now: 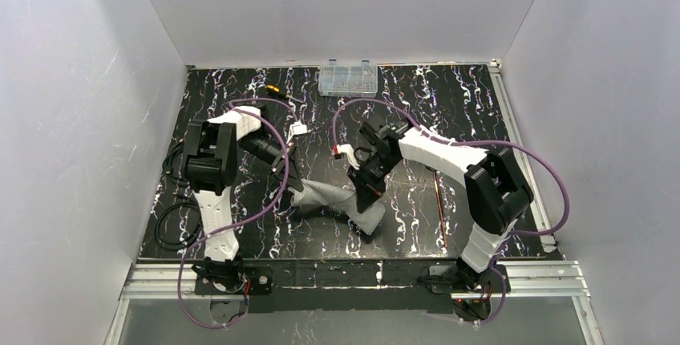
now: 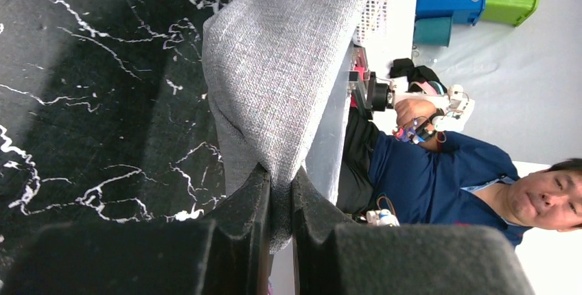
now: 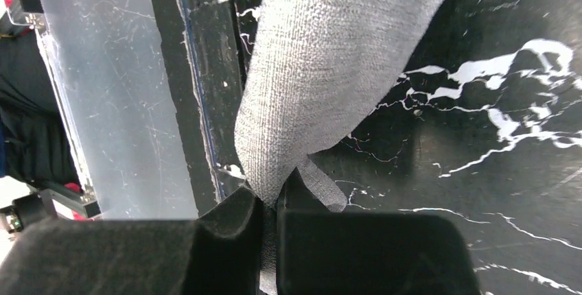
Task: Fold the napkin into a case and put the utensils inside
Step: Turn over the smaller rectangle folded napkin at the center of the board.
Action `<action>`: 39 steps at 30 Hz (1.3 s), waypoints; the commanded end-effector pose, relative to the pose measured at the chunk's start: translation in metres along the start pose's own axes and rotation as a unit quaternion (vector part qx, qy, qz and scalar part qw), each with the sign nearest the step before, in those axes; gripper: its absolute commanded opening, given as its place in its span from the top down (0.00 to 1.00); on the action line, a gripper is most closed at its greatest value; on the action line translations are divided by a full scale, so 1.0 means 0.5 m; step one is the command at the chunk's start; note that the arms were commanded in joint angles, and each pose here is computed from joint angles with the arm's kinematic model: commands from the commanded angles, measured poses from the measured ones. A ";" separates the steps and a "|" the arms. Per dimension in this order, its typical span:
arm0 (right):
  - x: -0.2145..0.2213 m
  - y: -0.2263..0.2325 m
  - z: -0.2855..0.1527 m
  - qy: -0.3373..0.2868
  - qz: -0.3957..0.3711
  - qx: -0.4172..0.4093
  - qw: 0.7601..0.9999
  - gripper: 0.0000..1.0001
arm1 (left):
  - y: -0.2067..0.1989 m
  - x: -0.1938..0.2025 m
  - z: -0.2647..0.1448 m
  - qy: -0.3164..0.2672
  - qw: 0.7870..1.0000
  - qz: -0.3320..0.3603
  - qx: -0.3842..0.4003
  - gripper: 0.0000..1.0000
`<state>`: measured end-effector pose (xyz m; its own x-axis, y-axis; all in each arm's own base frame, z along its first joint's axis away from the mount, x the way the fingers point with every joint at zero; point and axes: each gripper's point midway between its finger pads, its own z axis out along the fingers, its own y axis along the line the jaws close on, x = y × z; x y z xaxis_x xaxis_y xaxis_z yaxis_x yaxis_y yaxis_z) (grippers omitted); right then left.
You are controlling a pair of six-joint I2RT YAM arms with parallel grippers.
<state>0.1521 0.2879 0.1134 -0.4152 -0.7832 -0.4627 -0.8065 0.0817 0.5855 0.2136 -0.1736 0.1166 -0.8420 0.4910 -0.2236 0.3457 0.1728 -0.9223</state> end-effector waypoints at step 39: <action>-0.056 -0.199 -0.107 0.016 0.016 0.271 0.962 0.01 | 0.073 -0.100 -0.106 0.083 0.971 0.066 -0.216 0.01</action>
<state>0.2423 0.2597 0.0540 -0.4438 -0.8501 -0.2833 -0.8880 0.3749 0.2662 0.2813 -0.1454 0.0693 -0.7388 0.6584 -0.1442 0.5300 0.4354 -0.7277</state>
